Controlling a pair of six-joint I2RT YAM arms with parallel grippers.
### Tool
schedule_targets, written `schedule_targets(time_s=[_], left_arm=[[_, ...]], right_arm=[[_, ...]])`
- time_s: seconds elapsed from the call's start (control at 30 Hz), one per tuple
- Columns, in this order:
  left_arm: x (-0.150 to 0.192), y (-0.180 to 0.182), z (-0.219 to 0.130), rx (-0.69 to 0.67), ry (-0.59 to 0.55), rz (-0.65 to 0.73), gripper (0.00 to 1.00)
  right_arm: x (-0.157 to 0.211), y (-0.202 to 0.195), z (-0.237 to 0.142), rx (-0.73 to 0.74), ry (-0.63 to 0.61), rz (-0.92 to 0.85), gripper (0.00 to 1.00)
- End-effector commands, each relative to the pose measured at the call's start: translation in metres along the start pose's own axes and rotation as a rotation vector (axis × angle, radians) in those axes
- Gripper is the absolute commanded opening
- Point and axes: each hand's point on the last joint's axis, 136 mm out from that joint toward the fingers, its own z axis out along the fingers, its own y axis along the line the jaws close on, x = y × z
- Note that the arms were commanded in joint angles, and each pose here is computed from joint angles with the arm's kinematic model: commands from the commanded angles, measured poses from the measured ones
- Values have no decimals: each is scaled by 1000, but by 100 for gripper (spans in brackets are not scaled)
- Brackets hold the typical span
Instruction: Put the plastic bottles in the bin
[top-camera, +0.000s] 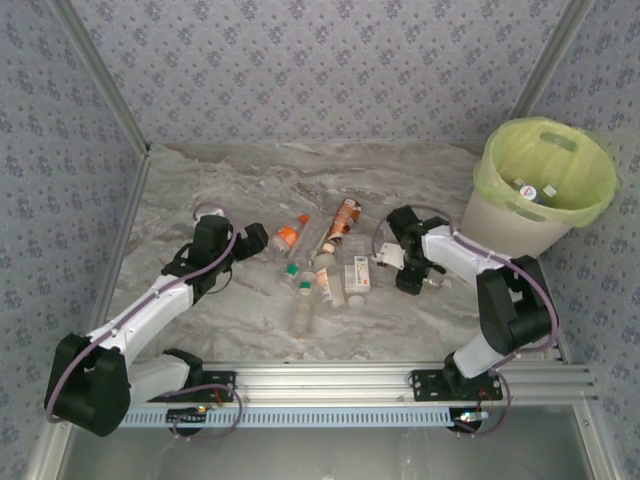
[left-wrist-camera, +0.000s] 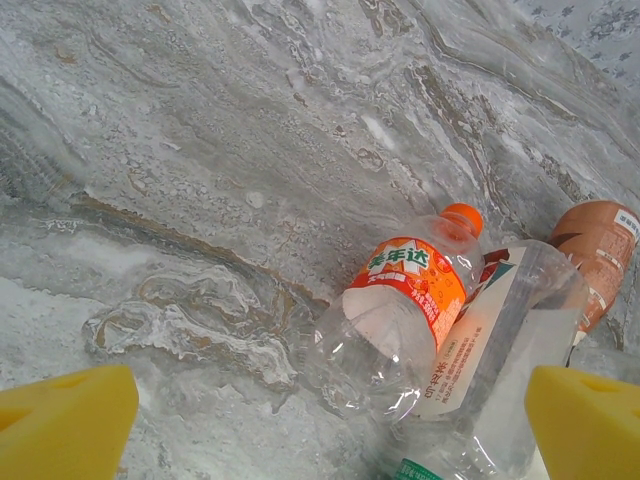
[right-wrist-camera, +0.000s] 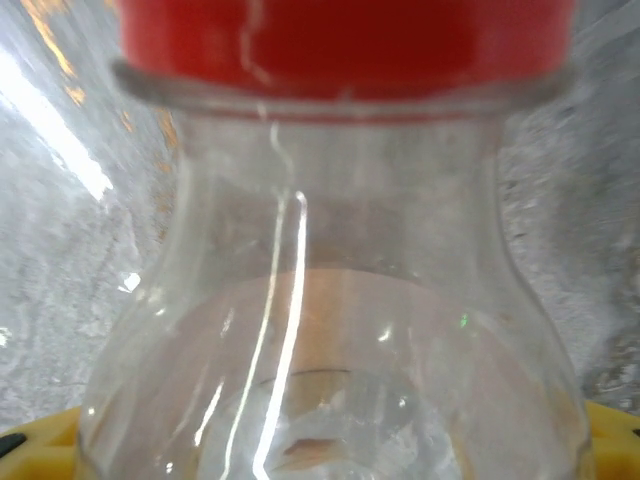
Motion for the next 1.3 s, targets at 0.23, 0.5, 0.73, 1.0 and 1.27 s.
schedule_targets(time_s=[0.23,0.5,0.73,1.0,1.27], left_arm=[[-7,-10,2,43,-12,-11,99],[4,-47,-6,176,39,137,99],[31,-68,-19,173,82,258,100],[58,-79,-20,228,146,284,99],[76,-82,-24,272,211,300,100]], right_arm=[[-46,-57,-91,246,-384,130,60],[-50,-108,-182,525,-723,329,60],[-13,-152,-249,812,-843,471,61],[52,-205,-314,1120,-927,666,61],[94,-233,-347,1218,-1044,807,62]])
